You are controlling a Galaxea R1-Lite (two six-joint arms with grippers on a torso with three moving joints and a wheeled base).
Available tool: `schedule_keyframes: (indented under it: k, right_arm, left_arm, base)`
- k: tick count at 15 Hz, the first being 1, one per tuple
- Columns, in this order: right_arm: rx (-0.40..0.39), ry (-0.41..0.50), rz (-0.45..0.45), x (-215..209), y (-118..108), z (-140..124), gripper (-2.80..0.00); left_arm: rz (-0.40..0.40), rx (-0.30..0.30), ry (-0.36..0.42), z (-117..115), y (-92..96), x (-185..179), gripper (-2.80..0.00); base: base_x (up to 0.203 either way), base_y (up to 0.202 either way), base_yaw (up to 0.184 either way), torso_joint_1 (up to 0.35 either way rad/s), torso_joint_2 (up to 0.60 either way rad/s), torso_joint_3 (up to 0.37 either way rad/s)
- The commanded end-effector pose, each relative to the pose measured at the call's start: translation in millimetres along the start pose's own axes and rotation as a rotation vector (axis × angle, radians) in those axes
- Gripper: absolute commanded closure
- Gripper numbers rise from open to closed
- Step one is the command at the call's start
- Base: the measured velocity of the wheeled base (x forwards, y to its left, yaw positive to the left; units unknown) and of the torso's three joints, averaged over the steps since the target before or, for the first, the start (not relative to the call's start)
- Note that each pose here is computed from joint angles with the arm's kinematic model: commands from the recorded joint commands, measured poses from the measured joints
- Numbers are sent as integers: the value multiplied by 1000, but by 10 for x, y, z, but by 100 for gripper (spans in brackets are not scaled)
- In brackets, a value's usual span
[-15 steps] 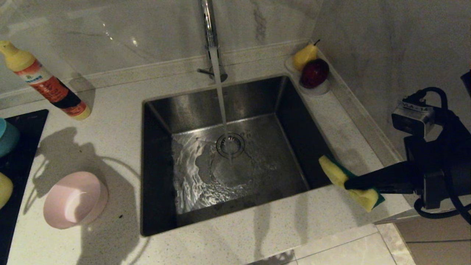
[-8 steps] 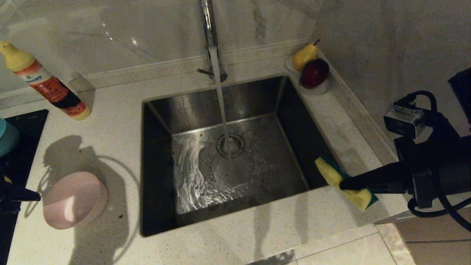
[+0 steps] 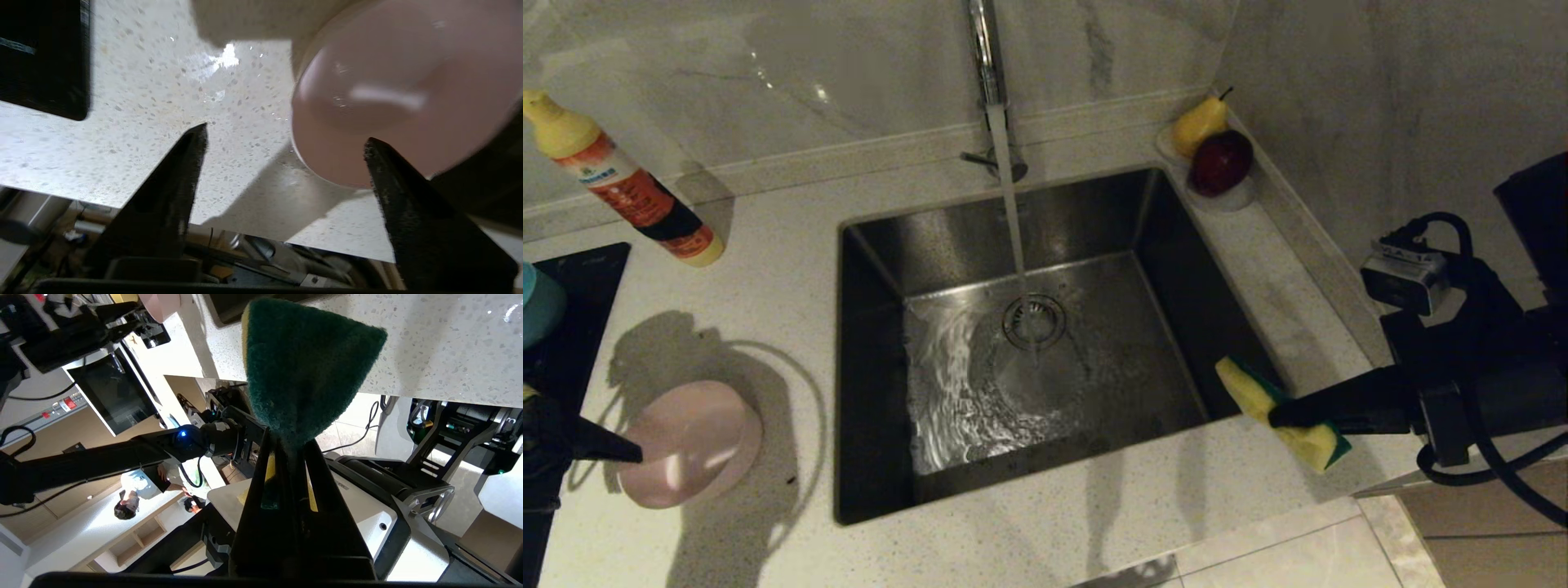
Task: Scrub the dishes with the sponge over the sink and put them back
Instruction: Wash the bowl
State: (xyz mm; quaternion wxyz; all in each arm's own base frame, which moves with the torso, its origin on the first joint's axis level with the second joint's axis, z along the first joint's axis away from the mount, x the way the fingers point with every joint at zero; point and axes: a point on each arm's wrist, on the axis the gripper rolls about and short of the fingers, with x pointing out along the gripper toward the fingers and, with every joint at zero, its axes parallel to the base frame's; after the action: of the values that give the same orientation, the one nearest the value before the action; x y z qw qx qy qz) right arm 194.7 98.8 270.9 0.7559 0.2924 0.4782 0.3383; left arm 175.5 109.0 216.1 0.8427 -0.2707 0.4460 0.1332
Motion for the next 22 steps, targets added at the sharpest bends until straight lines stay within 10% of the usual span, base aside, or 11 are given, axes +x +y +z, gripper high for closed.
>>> schedule_keyframes:
  k: [1,11,12,22]
  right_arm:
    - [8,9,-1,19,-10,6,0]
    - [-9,-13,14,55,-24,34,0]
    - [-9,-14,14,52,-23,31,0]
    - [-10,-20,18,19,-16,12,0]
  left_arm:
    - [-1,-3,49,-31,38,196,-280]
    - [46,23,61,-67,40,514,-280]
    - [47,21,62,-72,40,514,0]
    - [44,10,49,-74,36,488,0]
  base:
    - [0,0,0,0,0,0]
    - [0,0,0,0,0,0]
    - [0,0,0,0,0,0]
    - [0,0,0,0,0,0]
